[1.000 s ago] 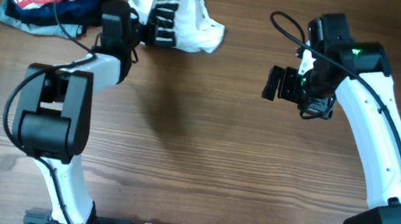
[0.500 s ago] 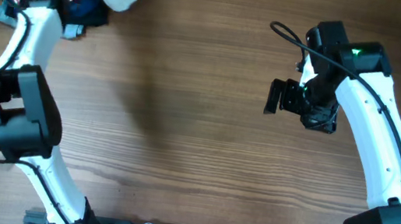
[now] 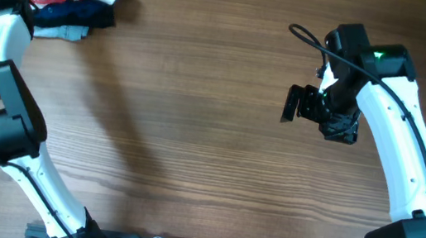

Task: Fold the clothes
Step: 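Carry the folded shirt with the left gripper onto the clothes stack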

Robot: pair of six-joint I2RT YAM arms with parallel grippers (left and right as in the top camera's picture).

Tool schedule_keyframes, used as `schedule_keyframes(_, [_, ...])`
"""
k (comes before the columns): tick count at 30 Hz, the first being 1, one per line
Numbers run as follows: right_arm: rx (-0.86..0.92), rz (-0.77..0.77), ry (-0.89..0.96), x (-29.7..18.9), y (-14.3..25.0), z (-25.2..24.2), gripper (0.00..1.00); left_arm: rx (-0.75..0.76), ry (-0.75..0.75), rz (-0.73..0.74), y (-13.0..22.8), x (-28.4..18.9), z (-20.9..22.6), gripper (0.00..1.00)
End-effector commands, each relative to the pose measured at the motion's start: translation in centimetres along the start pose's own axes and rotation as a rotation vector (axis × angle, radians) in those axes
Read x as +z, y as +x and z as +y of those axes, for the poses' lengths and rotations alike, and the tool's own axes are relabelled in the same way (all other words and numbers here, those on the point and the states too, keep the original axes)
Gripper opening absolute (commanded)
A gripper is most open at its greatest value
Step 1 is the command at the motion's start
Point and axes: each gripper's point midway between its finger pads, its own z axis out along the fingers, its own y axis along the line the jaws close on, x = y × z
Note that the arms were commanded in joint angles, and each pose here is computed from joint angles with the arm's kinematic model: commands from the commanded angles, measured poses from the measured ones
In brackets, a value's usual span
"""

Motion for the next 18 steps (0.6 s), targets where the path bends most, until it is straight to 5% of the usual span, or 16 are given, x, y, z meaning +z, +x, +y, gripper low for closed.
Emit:
schedule_keyframes(1, [0.018,0.015,0.005,0.2,0.5,-0.1,1.0,-0.03,-0.297,0.038,2.3,0.3,7.1,0.04])
schedule_keyframes(2, [0.011,0.016,0.006,0.2,0.6,0.2,0.99,-0.036,-0.356,0.065,3.2,-0.1,9.2,0.21])
schedule_keyframes(3, [0.003,0.013,0.005,0.2,0.6,0.4,0.99,-0.042,-0.372,0.073,3.5,-0.4,10.3,0.77])
schedule_keyframes(4, [-0.002,0.01,0.003,0.3,0.6,0.6,0.99,-0.047,-0.387,0.071,3.4,-0.7,11.2,1.0])
schedule_keyframes(9, [-0.014,0.004,0.001,0.4,0.7,1.2,1.0,-0.154,-0.409,-0.004,0.1,-2.4,12.1,1.0])
schedule_keyframes(13, [-0.021,-0.02,-0.01,0.4,0.1,1.5,1.0,-0.255,-0.224,-0.059,-4.1,-3.7,8.6,1.0])
schedule_keyframes(15, [-0.023,-0.019,-0.01,0.4,0.2,1.5,1.0,-0.254,-0.199,-0.027,-3.6,-3.7,7.5,0.78])
schedule_keyframes(18, [-0.023,-0.023,-0.011,0.4,0.1,1.6,0.99,-0.254,-0.224,-0.005,-3.0,-3.6,7.5,0.18])
